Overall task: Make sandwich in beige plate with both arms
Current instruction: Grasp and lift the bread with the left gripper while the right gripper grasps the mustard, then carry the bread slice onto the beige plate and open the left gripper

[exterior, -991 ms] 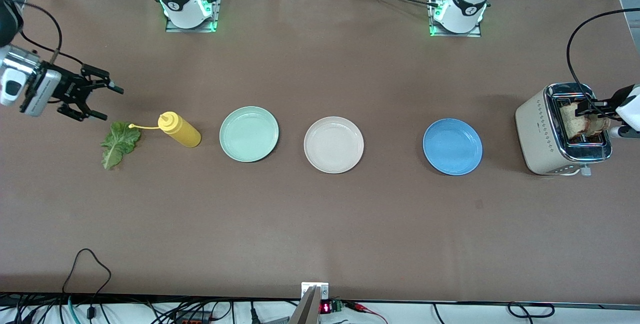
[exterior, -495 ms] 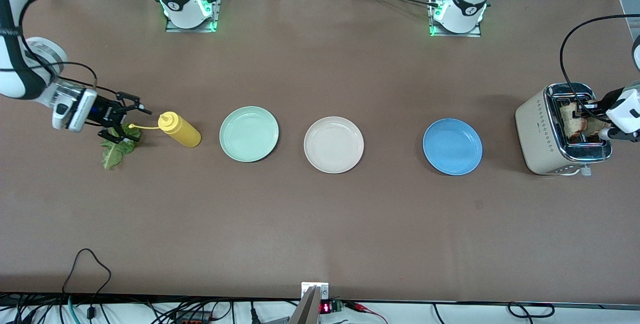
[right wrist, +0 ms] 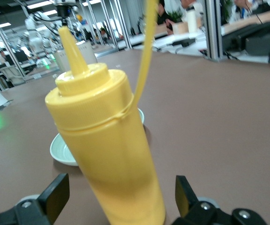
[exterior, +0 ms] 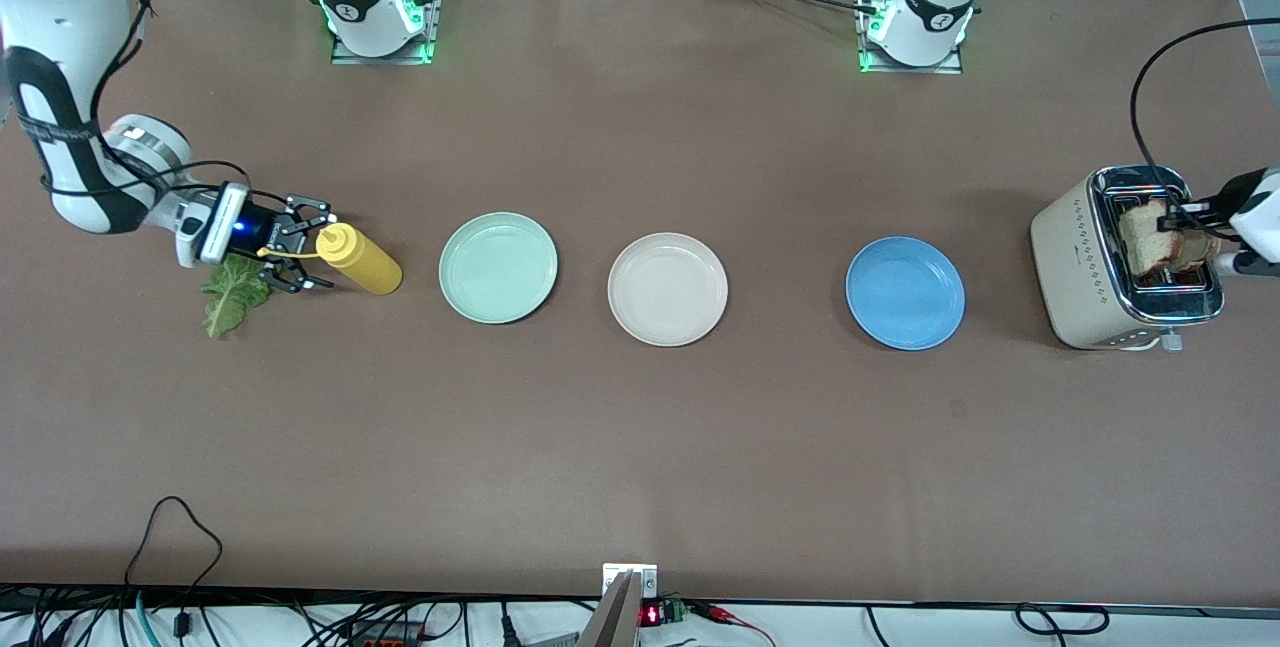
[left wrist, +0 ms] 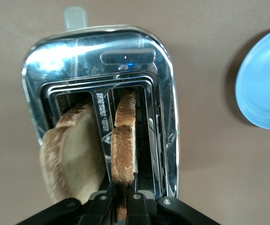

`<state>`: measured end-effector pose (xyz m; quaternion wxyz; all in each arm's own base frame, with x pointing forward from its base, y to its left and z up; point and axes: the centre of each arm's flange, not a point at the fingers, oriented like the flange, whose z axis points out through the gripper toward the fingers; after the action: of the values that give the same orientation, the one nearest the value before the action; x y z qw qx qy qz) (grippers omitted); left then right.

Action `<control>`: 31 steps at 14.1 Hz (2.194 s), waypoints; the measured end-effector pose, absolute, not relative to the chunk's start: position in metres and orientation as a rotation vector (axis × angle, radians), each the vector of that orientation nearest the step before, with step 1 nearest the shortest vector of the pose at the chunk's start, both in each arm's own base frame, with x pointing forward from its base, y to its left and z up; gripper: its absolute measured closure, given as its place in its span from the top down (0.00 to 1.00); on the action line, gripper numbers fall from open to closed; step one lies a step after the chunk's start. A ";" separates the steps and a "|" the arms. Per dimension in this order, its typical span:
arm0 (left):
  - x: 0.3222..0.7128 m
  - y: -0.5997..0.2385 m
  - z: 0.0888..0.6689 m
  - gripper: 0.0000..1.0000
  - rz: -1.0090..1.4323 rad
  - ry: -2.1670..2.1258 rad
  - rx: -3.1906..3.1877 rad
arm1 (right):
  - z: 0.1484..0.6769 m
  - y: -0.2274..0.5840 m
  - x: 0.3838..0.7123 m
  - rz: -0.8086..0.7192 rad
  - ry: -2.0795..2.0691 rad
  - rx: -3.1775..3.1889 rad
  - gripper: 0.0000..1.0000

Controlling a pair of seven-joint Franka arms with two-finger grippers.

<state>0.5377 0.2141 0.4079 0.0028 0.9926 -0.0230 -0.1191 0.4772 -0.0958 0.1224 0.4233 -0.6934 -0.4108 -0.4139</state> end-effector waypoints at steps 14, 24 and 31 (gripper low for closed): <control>0.568 0.020 0.511 0.07 -0.565 -0.578 2.921 | 0.110 -0.042 0.497 -1.075 -1.056 -1.619 0.93; 0.607 -0.156 0.394 0.07 -0.527 -0.441 2.339 | 0.145 -0.041 0.542 -1.004 -1.127 -1.612 0.51; 0.621 -0.266 0.303 0.07 -0.336 -0.342 2.157 | 0.288 -0.019 0.618 -0.720 -1.368 -1.836 0.51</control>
<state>0.6211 -0.2659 0.3031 0.4494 0.8720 -0.1382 -0.1360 0.6176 -0.0187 0.2882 0.3623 -0.7130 -0.5311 -0.2797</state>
